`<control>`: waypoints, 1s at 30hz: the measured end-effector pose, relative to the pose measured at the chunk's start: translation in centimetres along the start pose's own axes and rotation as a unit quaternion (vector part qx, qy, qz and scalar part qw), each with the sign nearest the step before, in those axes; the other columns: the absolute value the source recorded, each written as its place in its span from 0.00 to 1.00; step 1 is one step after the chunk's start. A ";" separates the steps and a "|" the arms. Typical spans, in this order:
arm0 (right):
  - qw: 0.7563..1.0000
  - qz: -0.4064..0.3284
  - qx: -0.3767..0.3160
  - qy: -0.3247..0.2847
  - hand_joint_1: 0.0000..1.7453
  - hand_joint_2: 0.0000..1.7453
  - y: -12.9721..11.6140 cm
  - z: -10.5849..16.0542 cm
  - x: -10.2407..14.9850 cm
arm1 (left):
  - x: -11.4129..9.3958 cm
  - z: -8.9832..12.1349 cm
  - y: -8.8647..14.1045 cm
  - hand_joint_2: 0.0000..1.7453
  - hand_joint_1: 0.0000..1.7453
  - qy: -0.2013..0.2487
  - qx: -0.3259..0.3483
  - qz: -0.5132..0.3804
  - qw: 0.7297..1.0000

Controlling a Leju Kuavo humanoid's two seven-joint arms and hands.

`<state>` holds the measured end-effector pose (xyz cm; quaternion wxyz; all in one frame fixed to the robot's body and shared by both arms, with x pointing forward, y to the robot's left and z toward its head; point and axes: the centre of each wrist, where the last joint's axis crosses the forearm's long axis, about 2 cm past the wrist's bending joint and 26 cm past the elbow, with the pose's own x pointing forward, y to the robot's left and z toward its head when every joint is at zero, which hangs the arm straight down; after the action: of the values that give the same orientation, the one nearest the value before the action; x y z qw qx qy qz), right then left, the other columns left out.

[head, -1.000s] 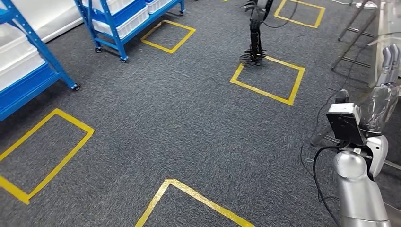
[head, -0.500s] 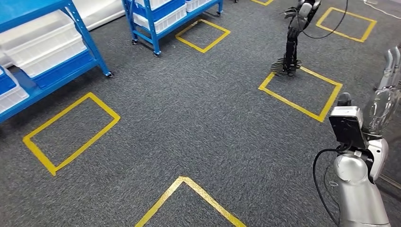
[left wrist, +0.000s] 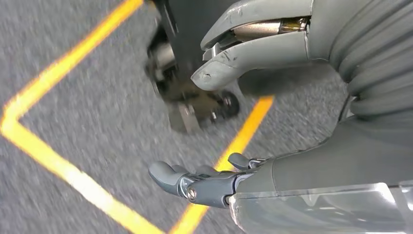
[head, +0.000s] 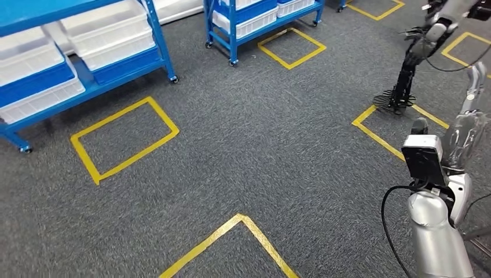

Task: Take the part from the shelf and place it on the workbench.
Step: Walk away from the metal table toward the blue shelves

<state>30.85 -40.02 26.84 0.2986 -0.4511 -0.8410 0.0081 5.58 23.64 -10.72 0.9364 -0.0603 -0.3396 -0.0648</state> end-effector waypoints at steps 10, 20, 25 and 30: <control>1.000 -0.010 0.003 0.008 0.00 0.00 0.1 0.7 -0.2 | 0.0 0.0 0.0 1.00 0.00 0.000 0.000 -0.001 1.000; 0.998 -0.050 -0.004 0.040 0.00 0.00 -0.7 2.1 -1.4 | -0.2 0.1 0.0 1.00 0.00 0.002 0.001 -0.002 1.000; 0.996 -0.053 -0.010 0.065 0.00 0.00 -1.4 3.1 -2.2 | -0.3 0.2 0.0 1.00 0.00 0.003 0.001 -0.002 1.000; 0.995 -0.058 -0.015 0.085 0.00 0.00 -1.8 3.6 -2.8 | -0.2 0.1 0.0 1.00 0.00 0.002 0.001 -0.004 1.000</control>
<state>28.86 -42.33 23.02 0.3623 -0.4051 -0.8373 -0.0597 5.34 23.70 -10.76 0.9368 -0.0577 -0.3384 -0.0679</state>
